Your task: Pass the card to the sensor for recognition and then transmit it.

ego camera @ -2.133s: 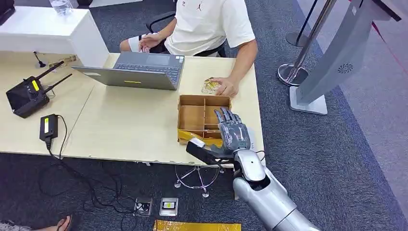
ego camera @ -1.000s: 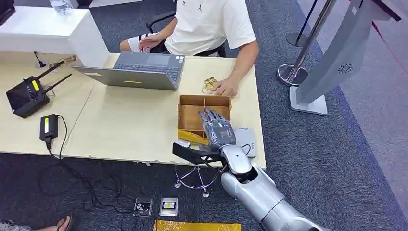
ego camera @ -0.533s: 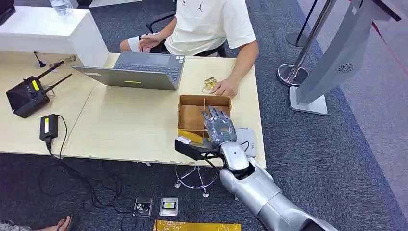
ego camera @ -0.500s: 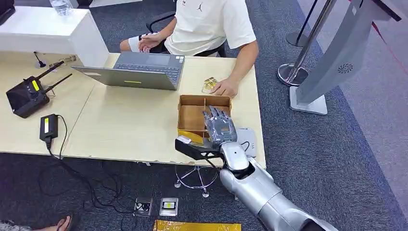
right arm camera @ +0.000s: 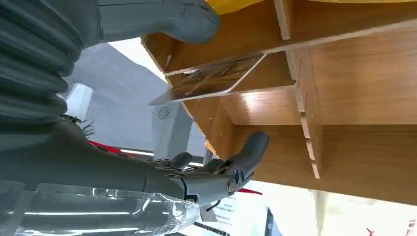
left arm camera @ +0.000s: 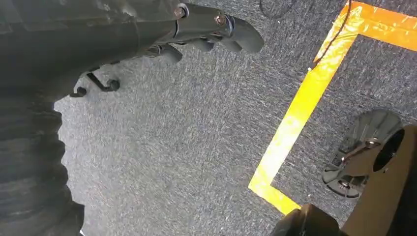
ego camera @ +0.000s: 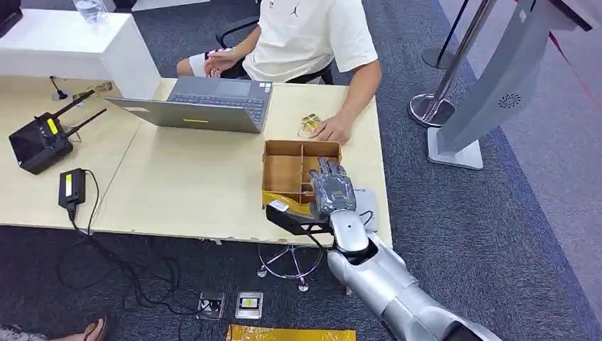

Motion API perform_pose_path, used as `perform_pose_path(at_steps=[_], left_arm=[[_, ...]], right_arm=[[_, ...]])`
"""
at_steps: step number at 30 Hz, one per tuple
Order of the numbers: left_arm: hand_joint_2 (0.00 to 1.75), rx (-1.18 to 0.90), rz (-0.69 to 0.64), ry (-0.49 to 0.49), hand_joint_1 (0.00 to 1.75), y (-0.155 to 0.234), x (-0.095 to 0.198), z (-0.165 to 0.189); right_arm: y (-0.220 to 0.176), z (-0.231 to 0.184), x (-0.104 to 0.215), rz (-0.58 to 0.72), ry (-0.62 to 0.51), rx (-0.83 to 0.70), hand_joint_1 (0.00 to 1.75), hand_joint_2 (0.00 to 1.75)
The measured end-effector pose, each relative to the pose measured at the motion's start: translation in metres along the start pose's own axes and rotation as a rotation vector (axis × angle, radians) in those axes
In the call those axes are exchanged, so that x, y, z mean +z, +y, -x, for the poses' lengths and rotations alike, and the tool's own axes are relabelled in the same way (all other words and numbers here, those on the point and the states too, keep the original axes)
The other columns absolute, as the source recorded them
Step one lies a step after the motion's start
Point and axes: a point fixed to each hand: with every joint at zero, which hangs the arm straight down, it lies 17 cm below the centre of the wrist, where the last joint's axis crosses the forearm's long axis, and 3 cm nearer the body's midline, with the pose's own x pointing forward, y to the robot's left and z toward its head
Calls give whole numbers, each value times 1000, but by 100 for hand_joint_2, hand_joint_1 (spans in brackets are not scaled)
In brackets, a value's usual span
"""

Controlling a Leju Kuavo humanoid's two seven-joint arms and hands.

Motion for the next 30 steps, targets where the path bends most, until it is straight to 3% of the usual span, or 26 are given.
perform_pose_path(at_steps=[6,14,15,19,21,25,30], left_arm=[[175,0,-2,1,0,1,0,0],[175,-5,-4,2,0,1,0,0],[175,-5,-4,2,0,1,0,0],[175,-11,-4,1,0,1,0,0],[175,-12,-4,2,0,1,0,0],[175,-15,-4,2,0,1,0,0],[175,-21,-5,3,0,1,0,0]], right_arm=[[1,2,0,-2,7,3,87,175],[3,7,1,-5,12,6,86,175],[4,7,1,-5,12,6,103,175],[5,7,1,-8,12,5,106,175],[5,8,1,-8,13,6,106,175],[6,9,2,-8,11,6,87,175],[7,9,2,-8,6,5,77,175]])
